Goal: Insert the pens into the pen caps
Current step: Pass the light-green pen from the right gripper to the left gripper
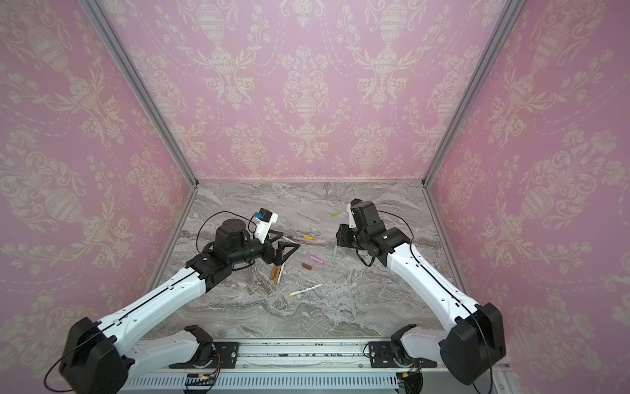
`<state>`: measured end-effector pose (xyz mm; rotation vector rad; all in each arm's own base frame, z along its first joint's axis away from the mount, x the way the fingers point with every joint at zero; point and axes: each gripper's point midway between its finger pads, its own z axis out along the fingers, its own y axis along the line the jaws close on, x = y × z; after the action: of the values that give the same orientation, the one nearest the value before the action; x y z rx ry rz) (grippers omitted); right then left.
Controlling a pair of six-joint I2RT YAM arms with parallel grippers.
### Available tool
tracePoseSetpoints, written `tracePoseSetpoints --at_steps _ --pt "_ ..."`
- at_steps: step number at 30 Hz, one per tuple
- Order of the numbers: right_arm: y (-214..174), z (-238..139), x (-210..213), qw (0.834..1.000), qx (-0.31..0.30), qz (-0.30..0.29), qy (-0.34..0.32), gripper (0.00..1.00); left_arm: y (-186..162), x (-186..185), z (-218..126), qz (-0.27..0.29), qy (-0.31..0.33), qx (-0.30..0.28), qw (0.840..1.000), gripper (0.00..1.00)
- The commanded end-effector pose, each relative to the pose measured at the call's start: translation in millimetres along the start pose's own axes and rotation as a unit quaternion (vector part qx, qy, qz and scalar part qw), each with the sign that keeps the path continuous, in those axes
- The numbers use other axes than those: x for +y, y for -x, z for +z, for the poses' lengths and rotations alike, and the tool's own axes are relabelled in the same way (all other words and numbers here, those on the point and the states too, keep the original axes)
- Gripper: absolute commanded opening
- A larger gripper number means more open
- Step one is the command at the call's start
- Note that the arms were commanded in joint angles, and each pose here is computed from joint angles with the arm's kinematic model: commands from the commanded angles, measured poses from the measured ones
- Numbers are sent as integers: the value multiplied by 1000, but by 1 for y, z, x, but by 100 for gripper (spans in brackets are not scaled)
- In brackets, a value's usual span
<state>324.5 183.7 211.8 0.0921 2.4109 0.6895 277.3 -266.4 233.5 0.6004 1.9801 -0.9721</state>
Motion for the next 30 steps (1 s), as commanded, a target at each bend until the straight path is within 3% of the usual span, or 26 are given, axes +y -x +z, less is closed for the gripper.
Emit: tracePoseSetpoints --at_steps 1,12,19,30 --pt "13 -5 33 995 -19 40 87 0 14 -22 12 5 -40 -12 999 99" --pt "21 -15 61 986 -23 46 160 0 23 -27 56 8 -52 -13 999 95" --pt "20 -19 64 983 -33 46 176 0 24 -26 72 1 -59 -3 998 79" --pt "24 -18 66 981 -42 43 184 0 19 -28 79 -5 -61 12 998 33"
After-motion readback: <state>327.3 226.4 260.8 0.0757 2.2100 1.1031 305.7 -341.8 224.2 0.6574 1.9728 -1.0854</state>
